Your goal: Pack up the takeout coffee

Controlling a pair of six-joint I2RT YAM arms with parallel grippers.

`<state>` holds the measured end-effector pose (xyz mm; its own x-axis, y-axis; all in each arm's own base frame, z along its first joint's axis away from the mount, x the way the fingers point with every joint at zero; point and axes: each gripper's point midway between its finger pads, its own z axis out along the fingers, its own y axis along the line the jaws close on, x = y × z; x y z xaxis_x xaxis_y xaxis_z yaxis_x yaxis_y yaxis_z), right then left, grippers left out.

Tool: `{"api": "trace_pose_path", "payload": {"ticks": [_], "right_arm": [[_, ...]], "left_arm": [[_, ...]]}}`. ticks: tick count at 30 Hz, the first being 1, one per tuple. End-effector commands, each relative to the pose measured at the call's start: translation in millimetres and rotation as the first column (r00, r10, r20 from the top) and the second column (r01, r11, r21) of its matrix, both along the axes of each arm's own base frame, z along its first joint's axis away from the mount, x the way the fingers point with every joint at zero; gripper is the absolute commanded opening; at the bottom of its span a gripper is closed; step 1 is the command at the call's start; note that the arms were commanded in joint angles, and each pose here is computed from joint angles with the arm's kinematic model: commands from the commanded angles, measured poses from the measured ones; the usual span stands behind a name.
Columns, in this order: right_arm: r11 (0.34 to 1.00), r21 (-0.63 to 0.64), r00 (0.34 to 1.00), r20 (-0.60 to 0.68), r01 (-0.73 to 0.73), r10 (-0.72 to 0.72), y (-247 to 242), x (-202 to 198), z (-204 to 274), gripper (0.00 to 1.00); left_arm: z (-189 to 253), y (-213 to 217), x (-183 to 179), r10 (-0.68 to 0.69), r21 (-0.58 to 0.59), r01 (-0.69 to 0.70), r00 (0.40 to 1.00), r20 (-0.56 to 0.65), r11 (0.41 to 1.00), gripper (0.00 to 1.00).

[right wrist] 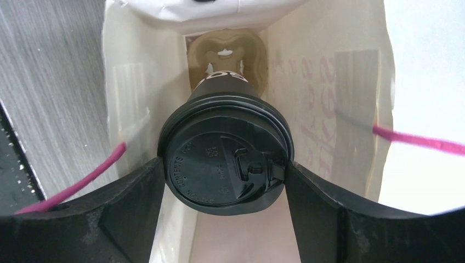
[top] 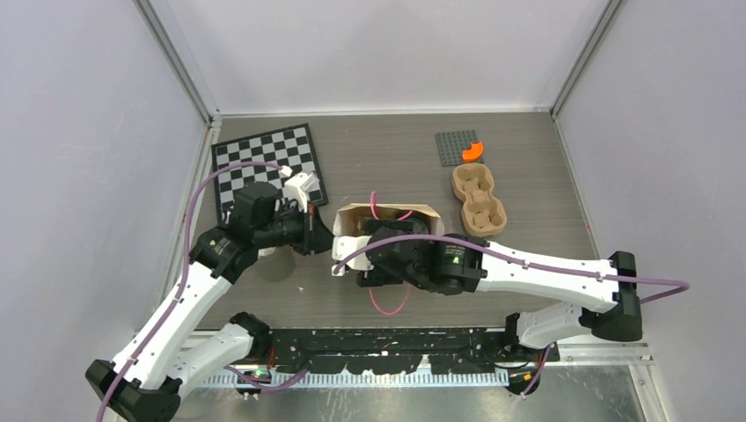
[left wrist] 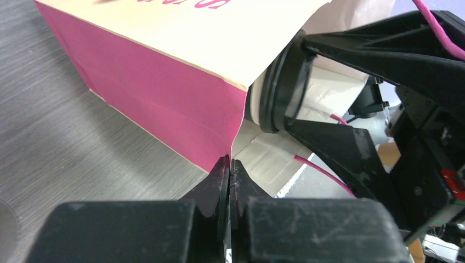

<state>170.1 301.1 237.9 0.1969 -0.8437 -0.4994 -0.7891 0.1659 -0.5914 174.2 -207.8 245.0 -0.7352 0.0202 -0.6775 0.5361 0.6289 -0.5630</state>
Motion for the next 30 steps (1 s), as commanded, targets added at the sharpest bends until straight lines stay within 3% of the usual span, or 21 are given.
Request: {"api": "trace_pose_path", "payload": {"ticks": [1, 12, 30], "right_arm": [[0.999, 0.034, 0.996, 0.088, -0.011, 0.008, 18, 18, 12, 0.79], [0.998, 0.056, 0.997, 0.074, -0.001, -0.003, 22, 36, 3, 0.79], [0.998, -0.018, 0.992, 0.109, -0.062, 0.064, 20, 51, -38, 0.79]], "left_arm": [[10, -6, -7, -0.069, -0.053, 0.072, 0.996, 0.057, 0.996, 0.00], [7, -4, -15, -0.121, -0.062, 0.134, 0.977, 0.178, 0.989, 0.00], [0, -8, -8, -0.122, -0.051, 0.131, 0.981, 0.150, 0.990, 0.00]]}}
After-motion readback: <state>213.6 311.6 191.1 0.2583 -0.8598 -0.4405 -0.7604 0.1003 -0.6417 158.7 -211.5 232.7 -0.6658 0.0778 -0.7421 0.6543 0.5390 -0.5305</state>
